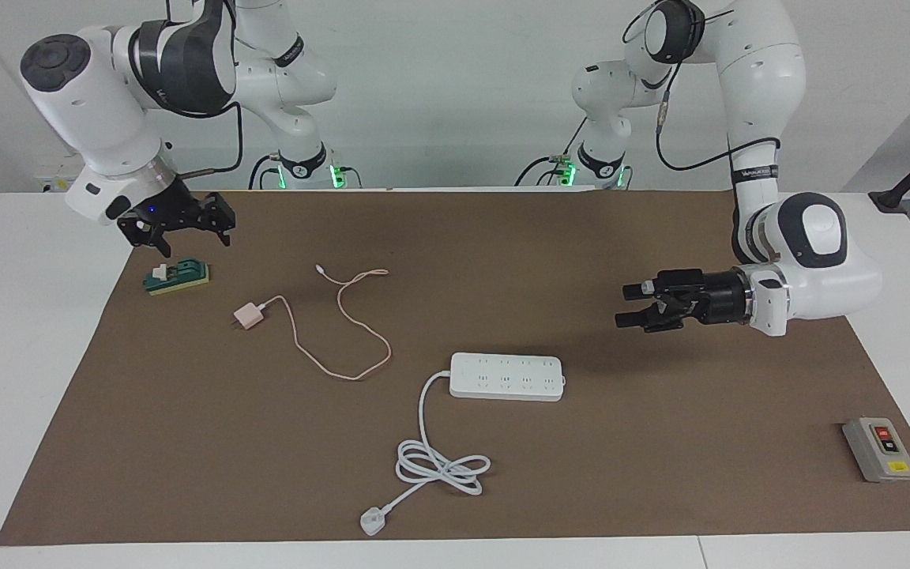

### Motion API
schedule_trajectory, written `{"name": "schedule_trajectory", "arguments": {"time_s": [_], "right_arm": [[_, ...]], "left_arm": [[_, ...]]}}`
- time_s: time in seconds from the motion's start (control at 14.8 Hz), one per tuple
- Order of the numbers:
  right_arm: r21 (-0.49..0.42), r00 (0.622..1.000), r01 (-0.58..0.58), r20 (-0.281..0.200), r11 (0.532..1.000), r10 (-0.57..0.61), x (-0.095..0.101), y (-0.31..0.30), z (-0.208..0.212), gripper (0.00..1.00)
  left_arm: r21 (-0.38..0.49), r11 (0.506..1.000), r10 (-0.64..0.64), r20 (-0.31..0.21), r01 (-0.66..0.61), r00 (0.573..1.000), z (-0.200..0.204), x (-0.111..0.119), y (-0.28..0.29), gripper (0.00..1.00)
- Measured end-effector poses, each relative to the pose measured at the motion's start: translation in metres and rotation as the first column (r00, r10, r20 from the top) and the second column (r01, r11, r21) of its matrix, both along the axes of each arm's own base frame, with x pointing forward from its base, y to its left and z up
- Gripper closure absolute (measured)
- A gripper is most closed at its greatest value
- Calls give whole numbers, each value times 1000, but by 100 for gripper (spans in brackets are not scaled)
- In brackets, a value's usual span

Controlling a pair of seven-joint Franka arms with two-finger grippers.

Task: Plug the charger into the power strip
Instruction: 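Extend the left gripper to the power strip while the right gripper opens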

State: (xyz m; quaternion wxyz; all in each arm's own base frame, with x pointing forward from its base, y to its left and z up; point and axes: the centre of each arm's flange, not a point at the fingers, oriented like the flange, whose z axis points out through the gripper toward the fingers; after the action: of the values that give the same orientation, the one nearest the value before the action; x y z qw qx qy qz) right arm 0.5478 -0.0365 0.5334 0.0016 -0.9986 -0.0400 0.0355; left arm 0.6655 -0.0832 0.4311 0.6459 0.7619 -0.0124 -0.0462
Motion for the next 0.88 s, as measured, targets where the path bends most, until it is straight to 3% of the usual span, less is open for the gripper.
{"name": "schedule_trajectory", "arguments": {"time_s": [0.2, 0.47, 0.61, 0.88], "right_arm": [[-14, 961, 277, -12, 961, -277, -5, -1, -12, 0], [29, 798, 601, -54, 798, -600, -8, -13, -20, 0], [41, 731, 682, -44, 730, -681, -6, -18, -22, 0], [46, 685, 728, -27, 684, -728, -5, -20, -50, 0]], "left_arm": [[-23, 999, -26, 74, 28, 997, 6, -1, -3, 0], [-75, 997, -25, 103, 33, 994, 5, -2, -7, 0], [-99, 994, -28, 90, 37, 996, -4, -2, -12, 0], [-113, 992, -42, 88, 52, 995, -10, -3, -19, 0]]}}
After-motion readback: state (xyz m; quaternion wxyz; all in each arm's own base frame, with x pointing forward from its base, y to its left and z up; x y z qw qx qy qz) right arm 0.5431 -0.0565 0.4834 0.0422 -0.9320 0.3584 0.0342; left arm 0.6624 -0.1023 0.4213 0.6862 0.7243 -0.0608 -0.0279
